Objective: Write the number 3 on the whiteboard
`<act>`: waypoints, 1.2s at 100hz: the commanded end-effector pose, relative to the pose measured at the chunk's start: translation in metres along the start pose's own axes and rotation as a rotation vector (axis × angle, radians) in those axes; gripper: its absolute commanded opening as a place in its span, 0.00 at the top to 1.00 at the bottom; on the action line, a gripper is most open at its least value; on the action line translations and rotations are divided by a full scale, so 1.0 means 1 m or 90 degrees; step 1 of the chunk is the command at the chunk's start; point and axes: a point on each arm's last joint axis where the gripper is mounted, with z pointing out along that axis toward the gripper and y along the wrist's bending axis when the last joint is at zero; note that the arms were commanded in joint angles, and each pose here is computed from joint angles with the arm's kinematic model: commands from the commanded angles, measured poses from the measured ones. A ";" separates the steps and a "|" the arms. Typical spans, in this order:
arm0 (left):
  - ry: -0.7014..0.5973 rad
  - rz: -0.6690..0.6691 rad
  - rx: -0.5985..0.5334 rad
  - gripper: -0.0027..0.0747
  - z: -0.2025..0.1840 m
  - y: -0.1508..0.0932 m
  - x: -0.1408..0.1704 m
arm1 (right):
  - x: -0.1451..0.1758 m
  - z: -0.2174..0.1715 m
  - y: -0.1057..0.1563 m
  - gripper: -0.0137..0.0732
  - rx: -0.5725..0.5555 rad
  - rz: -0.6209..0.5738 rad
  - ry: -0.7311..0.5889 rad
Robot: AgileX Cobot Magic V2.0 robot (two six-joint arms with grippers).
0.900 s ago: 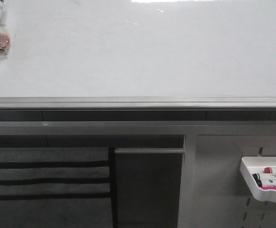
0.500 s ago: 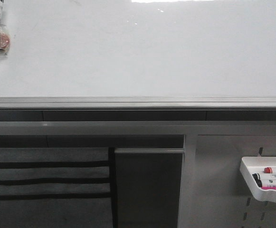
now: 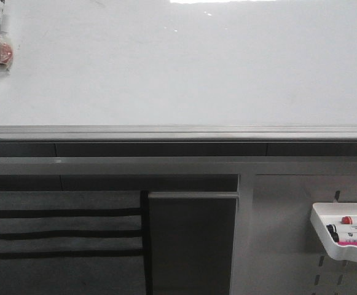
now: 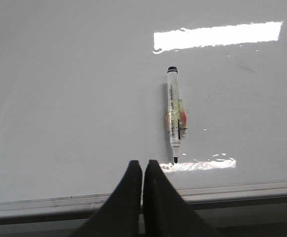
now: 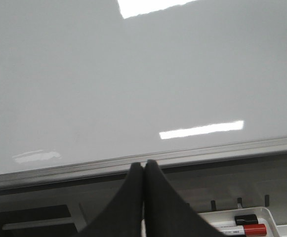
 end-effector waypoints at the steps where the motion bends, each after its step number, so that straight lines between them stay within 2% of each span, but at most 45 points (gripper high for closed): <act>1: -0.057 -0.006 -0.003 0.99 -0.003 0.001 -0.005 | 0.001 -0.001 -0.001 0.92 -0.002 -0.002 -0.040; 76: -0.057 -0.006 -0.003 0.99 -0.003 0.001 -0.005 | 0.001 -0.001 -0.001 0.92 -0.002 -0.002 -0.042; 84: -0.058 -0.006 -0.003 0.99 -0.003 0.001 -0.005 | -0.004 -0.001 0.000 0.92 -0.008 -0.007 -0.075; 97: -0.072 -0.008 -0.005 0.99 -0.003 0.001 -0.008 | -0.005 -0.001 0.001 0.92 -0.009 -0.014 -0.076; 120: -0.064 -0.047 0.004 0.99 -0.003 0.001 -0.043 | -0.042 -0.005 0.007 0.92 -0.004 -0.052 -0.071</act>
